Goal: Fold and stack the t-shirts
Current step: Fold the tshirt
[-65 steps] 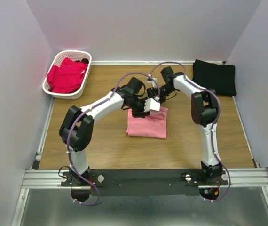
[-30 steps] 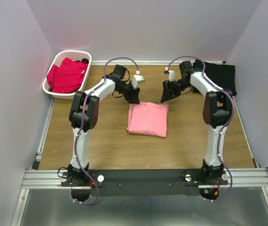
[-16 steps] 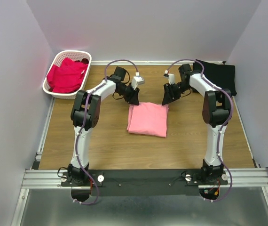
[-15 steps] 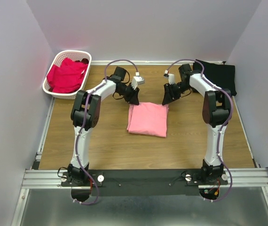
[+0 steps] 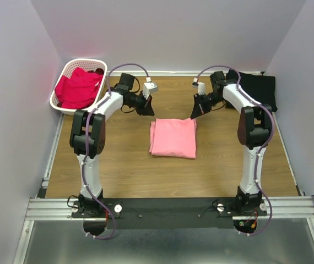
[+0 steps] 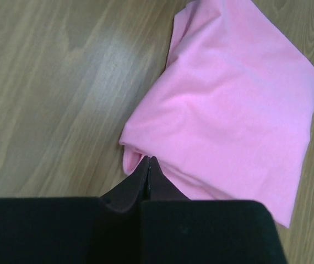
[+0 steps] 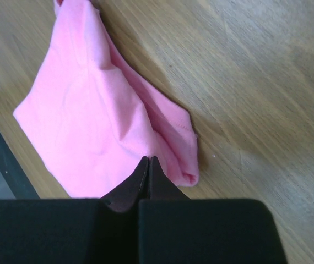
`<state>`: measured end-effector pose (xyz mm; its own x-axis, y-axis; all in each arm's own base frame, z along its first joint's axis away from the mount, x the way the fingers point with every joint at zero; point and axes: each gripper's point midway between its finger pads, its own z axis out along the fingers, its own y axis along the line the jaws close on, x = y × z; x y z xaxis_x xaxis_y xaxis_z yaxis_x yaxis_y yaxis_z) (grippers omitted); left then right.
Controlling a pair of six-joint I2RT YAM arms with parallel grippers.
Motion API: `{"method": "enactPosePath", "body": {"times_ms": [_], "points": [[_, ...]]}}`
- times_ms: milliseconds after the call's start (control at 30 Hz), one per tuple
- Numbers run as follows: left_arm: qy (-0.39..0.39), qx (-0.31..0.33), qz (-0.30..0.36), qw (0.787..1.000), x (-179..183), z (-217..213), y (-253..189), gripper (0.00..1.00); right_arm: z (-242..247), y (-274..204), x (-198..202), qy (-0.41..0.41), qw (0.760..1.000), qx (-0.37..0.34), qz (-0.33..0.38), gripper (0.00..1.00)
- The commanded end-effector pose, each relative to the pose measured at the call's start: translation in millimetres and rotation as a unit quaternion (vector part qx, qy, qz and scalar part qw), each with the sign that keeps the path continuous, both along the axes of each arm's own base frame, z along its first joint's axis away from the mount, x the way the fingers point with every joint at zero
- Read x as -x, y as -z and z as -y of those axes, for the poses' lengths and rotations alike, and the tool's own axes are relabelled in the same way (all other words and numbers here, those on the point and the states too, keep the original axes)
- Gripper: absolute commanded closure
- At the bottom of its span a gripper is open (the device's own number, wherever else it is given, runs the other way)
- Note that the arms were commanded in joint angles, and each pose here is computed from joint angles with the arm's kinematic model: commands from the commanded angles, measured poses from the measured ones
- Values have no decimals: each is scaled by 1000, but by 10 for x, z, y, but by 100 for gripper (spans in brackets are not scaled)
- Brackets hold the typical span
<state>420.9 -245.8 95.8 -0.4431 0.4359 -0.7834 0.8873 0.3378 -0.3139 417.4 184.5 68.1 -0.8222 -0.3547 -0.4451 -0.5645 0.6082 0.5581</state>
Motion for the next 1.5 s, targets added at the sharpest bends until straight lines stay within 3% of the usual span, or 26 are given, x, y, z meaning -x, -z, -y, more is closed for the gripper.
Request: {"method": "enactPosePath", "body": {"times_ms": [0, 33, 133, 467, 900, 1000, 1133, 1233, 1467], "points": [[2, 13, 18, 1000, -14, -9, -145, 92, -75, -345, -69, -1, 999, -22, 30, 99], [-11, 10, 27, 1000, -98, -19, -125, 68, -58, -282, -71, 1, 1000, -15, 26, 100], [-27, 21, -2, 999, -154, 43, -43, 45, -45, -198, -20, -1, 1000, -12, 15, 99], [-52, 29, -62, 996, -290, 175, 247, 44, -29, -55, -6, -6, 1000, -8, 5, 99], [-57, 41, -147, 987, -93, 227, 515, 50, -34, -15, 0, -7, 1000, -7, 1, 99], [-53, 45, -148, 987, -72, 239, 500, 59, -35, -13, 4, -8, 1000, -8, 1, 99], [-52, 61, -129, 988, -94, 222, 281, 86, -28, -31, 17, -8, 1000, -6, 3, 99], [-54, 69, -116, 989, -84, 160, 115, 100, -18, -79, 14, -8, 1000, -4, 10, 100], [-76, 75, -81, 991, -86, -123, -206, 100, -3, -201, 1, -7, 1000, 0, 26, 99]]}}
